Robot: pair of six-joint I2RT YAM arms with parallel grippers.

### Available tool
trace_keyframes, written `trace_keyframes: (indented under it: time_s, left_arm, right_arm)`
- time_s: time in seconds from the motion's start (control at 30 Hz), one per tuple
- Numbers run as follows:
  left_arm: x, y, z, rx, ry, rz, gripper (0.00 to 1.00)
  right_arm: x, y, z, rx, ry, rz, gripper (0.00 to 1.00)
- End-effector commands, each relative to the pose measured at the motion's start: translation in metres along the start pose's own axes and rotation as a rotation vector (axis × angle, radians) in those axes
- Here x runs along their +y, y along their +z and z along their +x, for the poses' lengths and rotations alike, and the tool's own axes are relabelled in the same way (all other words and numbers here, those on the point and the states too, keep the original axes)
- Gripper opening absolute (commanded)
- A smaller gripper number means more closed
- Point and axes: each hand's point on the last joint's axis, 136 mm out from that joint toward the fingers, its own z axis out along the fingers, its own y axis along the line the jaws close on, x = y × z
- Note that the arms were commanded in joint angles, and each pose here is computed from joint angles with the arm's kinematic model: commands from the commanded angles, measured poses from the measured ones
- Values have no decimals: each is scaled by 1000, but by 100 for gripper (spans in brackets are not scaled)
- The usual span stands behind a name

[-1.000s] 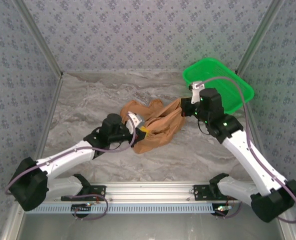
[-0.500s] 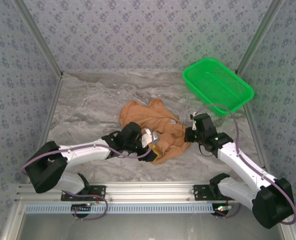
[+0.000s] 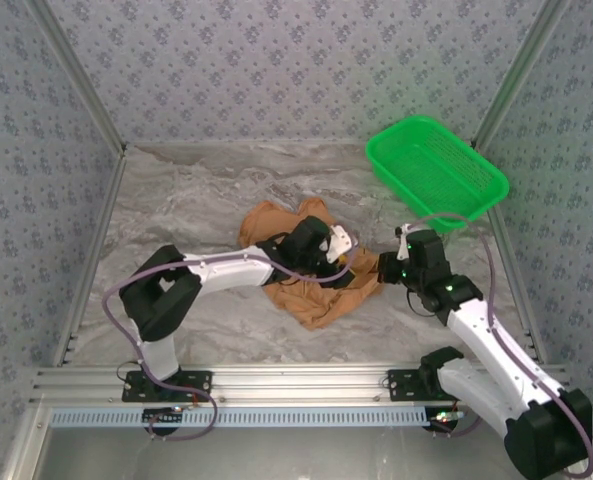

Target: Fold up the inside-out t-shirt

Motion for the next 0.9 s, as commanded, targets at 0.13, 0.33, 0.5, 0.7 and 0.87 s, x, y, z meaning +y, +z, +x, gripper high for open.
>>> trace_keyframes:
  time_s: [0.13,0.33,0.5,0.7,0.87]
  left_arm:
    - [-17,-6,-60,-93,150,155,57]
    - [-37,-5,-68,-93,174,312,46]
    - [-37,-6,-66,-88,166,357,40]
    - [-28,-6,-73,-99,149,354,16]
    - [1,-26,-108,-190,50,232,0]
  right_arm:
    - [31,-21,-21,-73,-90,-187,0]
    - [36,-27,-35,-113,-115,-205,0]
    - [37,-29,-43,-130,-121,-202,0]
    - [40,-28,-48,-137,-135,-216,0]
    - [37,-29,-65,-134,-158,-159,0]
